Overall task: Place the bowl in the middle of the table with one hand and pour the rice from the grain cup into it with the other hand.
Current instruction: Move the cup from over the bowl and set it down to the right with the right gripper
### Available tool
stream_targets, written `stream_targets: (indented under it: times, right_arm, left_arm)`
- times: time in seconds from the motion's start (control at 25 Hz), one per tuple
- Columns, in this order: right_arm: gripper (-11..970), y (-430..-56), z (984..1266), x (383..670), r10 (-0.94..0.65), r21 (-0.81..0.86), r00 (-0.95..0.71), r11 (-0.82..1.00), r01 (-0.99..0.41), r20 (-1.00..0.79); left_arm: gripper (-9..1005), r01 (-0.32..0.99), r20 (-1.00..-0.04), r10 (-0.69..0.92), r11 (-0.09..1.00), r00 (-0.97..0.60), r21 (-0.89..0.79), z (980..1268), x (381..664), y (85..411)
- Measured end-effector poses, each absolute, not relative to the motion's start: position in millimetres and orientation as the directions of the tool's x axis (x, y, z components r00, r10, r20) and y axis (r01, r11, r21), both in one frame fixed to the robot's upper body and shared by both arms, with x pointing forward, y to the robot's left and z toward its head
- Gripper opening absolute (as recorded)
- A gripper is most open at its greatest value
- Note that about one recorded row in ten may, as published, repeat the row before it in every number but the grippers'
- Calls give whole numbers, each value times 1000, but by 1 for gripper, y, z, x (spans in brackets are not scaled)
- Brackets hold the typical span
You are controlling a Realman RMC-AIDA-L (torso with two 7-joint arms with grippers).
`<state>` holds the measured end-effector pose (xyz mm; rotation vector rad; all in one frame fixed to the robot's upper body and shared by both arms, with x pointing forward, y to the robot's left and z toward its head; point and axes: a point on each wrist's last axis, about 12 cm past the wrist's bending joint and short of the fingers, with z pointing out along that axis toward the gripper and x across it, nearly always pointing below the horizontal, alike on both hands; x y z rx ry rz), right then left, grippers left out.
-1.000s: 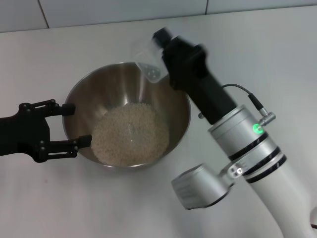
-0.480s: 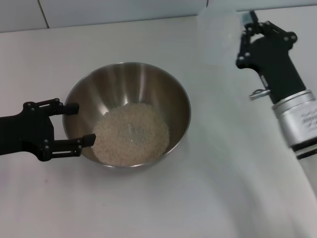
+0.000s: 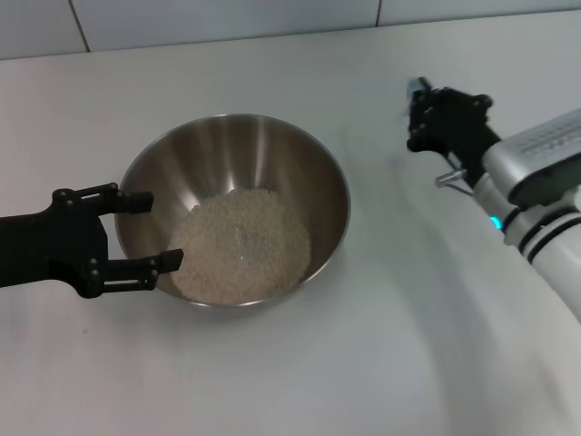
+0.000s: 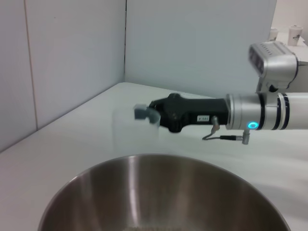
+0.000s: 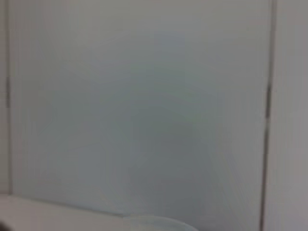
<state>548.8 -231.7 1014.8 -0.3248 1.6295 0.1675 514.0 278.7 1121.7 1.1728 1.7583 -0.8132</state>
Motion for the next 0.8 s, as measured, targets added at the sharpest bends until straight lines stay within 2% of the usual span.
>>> stream_targets:
  times: [0.16, 0.6, 0.8]
  right_arm:
    - [18, -222, 1011, 552, -154, -110, -92, 923, -368, -984]
    - [18, -218, 1003, 548, -153, -87, -149, 923, -374, -977]
    - [191, -224, 996, 531, -116, -50, -169, 935, -352, -979]
  left_arm:
    - [832, 939, -900, 388, 337, -197, -60, 1121, 514, 275]
    - [832, 942, -897, 395, 330, -199, -64, 1119, 516, 271]
    - [832, 943, -895, 400, 326, -198, -64, 1119, 516, 271]
